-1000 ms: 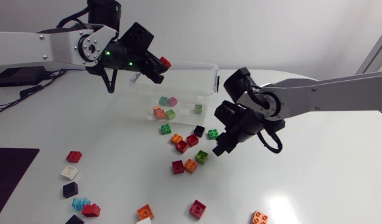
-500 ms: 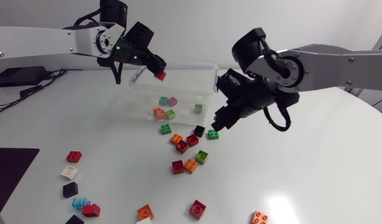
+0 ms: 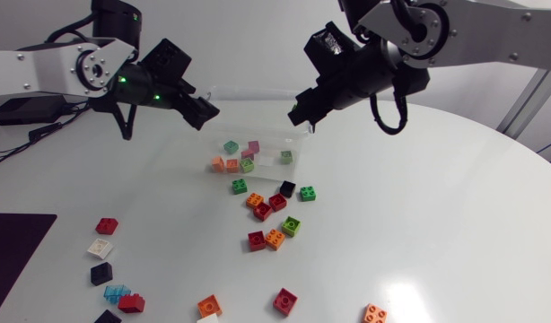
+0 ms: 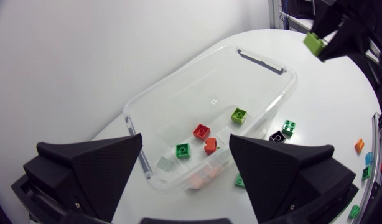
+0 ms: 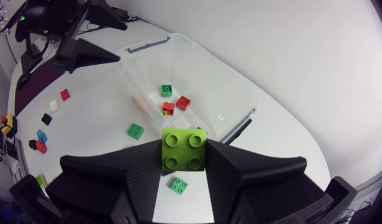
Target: Place the duplo bricks in the container
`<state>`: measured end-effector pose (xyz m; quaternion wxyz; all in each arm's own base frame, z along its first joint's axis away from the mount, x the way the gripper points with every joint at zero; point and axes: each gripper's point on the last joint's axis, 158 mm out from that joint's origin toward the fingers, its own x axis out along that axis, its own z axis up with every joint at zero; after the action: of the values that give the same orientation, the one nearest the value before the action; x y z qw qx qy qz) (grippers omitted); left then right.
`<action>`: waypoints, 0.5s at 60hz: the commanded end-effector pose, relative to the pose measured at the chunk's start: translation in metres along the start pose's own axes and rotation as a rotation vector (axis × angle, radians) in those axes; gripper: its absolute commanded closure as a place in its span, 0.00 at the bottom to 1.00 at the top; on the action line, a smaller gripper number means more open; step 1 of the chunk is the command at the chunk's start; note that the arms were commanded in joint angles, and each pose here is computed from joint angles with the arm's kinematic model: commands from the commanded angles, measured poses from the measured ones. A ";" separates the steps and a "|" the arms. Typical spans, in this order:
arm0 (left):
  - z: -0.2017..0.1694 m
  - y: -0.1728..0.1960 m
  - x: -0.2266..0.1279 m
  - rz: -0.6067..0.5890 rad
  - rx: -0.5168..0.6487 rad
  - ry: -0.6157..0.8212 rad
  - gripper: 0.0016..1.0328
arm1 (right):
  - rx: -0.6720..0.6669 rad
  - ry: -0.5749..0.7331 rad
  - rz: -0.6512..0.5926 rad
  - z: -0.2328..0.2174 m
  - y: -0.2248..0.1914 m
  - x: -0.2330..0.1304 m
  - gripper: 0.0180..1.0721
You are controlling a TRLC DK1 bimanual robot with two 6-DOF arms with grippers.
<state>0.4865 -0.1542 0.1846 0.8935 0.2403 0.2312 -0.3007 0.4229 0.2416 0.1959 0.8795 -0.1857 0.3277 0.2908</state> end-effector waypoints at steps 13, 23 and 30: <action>-0.032 -0.034 -0.039 -0.078 0.122 0.029 0.04 | 0.040 -0.043 -0.004 0.026 -0.008 0.036 0.70; -0.052 -0.059 -0.051 -0.154 0.192 0.051 0.04 | 0.045 -0.067 -0.005 0.040 -0.013 0.051 0.70; -0.068 -0.077 -0.056 -0.210 0.239 0.071 0.04 | 0.047 -0.080 -0.008 0.048 -0.018 0.063 0.70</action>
<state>0.3950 -0.1470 0.1501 0.8309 0.3090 0.2513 -0.3886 0.4803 0.2751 0.1905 0.8918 -0.1685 0.3018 0.2920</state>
